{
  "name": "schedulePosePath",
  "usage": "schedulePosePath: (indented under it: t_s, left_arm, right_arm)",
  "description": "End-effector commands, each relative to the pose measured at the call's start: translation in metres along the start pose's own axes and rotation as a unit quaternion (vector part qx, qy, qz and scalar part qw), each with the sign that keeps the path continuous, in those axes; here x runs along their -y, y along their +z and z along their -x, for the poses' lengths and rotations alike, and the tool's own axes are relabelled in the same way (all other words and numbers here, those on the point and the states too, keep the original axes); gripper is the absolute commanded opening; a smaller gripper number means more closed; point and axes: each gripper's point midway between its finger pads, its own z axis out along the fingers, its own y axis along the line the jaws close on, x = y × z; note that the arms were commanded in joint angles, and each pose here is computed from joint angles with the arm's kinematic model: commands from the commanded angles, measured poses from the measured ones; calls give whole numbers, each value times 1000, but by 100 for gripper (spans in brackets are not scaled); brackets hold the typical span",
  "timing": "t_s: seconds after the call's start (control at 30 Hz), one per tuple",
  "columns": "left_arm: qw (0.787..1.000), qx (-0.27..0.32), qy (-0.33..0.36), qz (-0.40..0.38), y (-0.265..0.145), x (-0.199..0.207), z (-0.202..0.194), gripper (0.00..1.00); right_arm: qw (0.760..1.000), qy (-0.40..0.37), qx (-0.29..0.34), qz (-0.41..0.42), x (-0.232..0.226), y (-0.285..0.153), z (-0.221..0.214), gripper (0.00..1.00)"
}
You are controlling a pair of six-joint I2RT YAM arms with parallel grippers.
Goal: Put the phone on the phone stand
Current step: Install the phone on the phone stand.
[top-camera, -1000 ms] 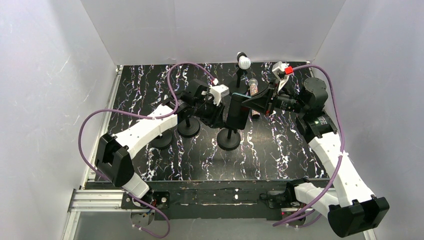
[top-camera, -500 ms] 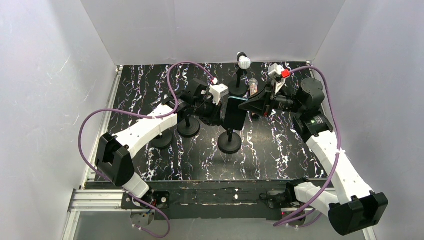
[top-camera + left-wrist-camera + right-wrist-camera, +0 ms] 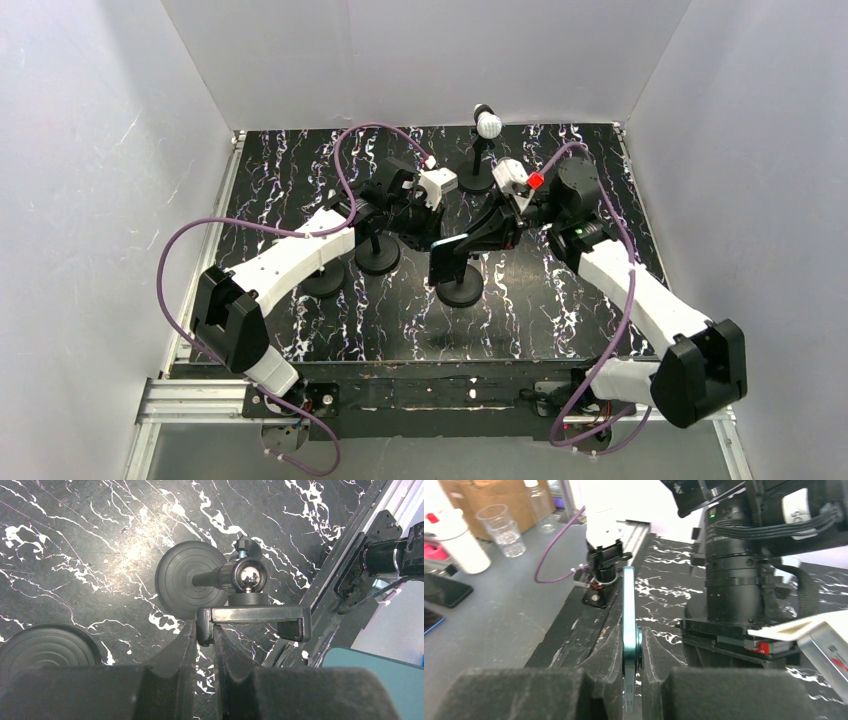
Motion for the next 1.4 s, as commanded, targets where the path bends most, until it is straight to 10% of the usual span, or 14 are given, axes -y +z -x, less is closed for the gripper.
schedulePosePath:
  t_s: [0.0,1.37]
  left_arm:
    - [999,29,15,-27,-13,16,16,0]
    - [1000,21,16,-17,-11,11,12,0]
  right_arm:
    - [994,-60,-5,87,-12,6,19,1]
    - [997,-18,-20,77,48,2,-29,1]
